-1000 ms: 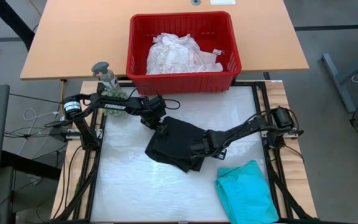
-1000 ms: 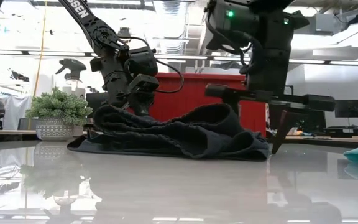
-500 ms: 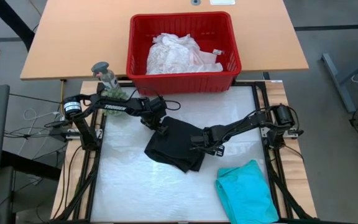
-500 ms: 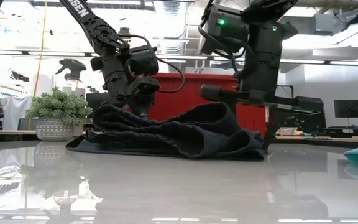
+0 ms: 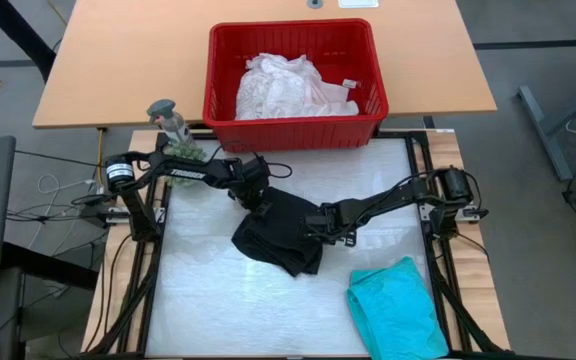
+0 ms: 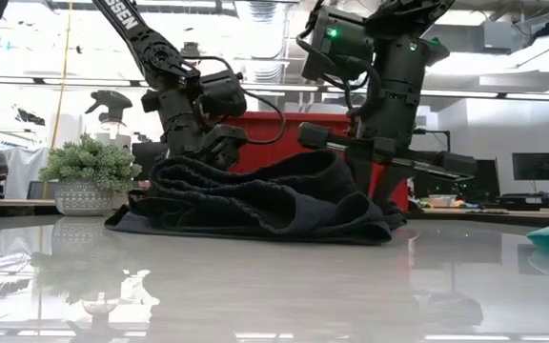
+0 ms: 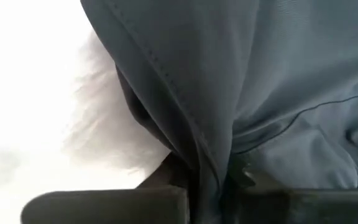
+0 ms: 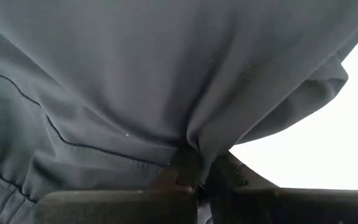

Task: Fold Laundry from Bin
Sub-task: Stack the black shorts on top of the blue shorts

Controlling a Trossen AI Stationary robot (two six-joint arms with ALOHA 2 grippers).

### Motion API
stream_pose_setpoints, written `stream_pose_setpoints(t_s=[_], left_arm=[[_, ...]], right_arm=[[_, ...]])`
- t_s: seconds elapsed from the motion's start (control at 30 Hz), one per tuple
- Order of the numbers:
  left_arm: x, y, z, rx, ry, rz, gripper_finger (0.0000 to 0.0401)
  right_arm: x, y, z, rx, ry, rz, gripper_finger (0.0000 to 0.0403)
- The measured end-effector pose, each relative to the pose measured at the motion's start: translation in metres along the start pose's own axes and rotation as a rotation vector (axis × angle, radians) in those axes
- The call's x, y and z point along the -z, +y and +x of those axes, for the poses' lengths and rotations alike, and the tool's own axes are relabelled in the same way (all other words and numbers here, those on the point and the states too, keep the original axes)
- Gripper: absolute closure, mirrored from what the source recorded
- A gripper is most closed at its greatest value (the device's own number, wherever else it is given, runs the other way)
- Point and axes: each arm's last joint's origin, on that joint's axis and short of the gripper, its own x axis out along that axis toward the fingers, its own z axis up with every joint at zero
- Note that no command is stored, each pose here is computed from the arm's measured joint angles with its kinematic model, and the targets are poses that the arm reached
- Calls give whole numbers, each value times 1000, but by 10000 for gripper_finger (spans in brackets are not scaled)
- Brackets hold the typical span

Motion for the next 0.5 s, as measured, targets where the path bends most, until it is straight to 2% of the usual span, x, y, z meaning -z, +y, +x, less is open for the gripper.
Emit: stream_pose_setpoints(t_s=[0.17, 0.3, 0.5], left_arm=[[2, -2, 1, 50, 40, -46, 391], [6, -9, 2, 99, 80, -56, 396], [5, -28, -2, 162, 55, -59, 399]], right_arm=[[8, -3, -18, -38, -31, -32, 371], [14, -9, -46, -65, -45, -37, 371], [24, -26, -78, -65, -89, -33, 371]])
